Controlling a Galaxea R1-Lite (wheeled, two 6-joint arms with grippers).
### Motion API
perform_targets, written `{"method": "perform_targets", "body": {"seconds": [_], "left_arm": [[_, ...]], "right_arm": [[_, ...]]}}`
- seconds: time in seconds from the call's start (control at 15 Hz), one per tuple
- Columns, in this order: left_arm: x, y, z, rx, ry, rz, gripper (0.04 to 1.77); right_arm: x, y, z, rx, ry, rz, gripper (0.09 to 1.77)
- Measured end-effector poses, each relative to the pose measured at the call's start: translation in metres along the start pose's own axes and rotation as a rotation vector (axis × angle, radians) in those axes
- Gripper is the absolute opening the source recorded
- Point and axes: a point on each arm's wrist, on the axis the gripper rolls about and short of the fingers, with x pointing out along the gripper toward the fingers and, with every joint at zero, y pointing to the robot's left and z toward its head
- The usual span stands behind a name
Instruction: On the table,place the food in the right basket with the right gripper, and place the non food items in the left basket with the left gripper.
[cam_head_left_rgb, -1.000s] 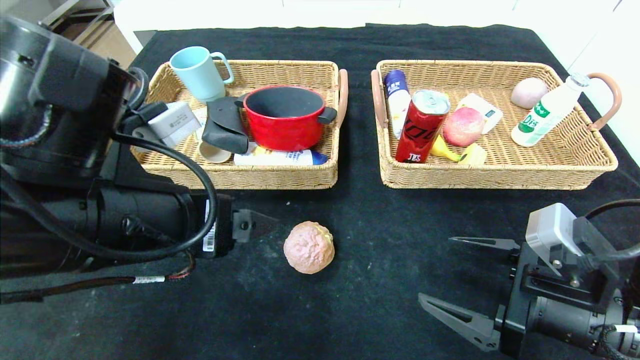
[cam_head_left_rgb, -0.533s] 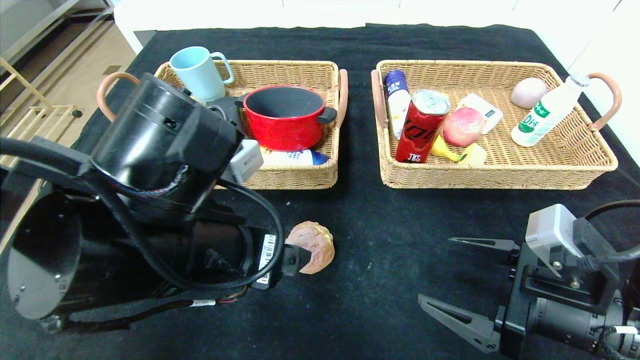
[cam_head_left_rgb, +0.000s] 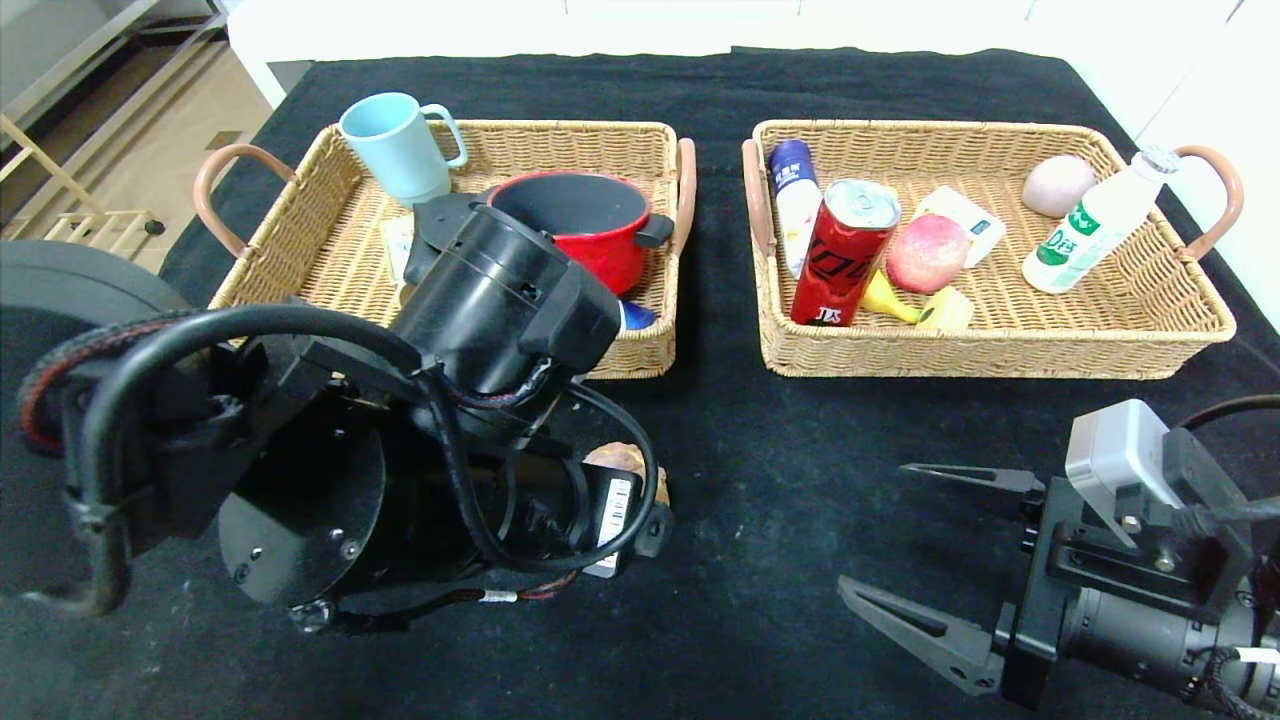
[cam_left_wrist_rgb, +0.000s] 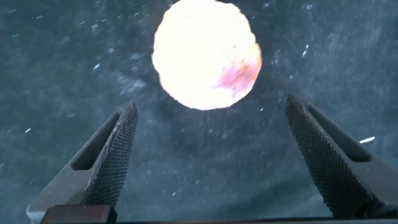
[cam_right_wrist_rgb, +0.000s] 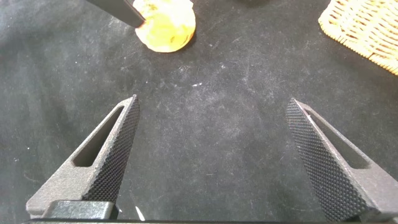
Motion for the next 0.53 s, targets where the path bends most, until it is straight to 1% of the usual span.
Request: {"method": "perform_targets", "body": {"seconds": [0.33,0.53], "left_arm": [[0.018,-0.007,0.001,0.008,0.027,0.017,1.72],[0.026,-0.009,0.002,-0.002,0.032,0.035,1.72]], "right_arm": [[-0.001,0.000,0.001,-0.002,-0.008,-0.003,1.71],[-0.001,0.000,0.001,-0.002,-0.008,-0.002,1.71]]}}
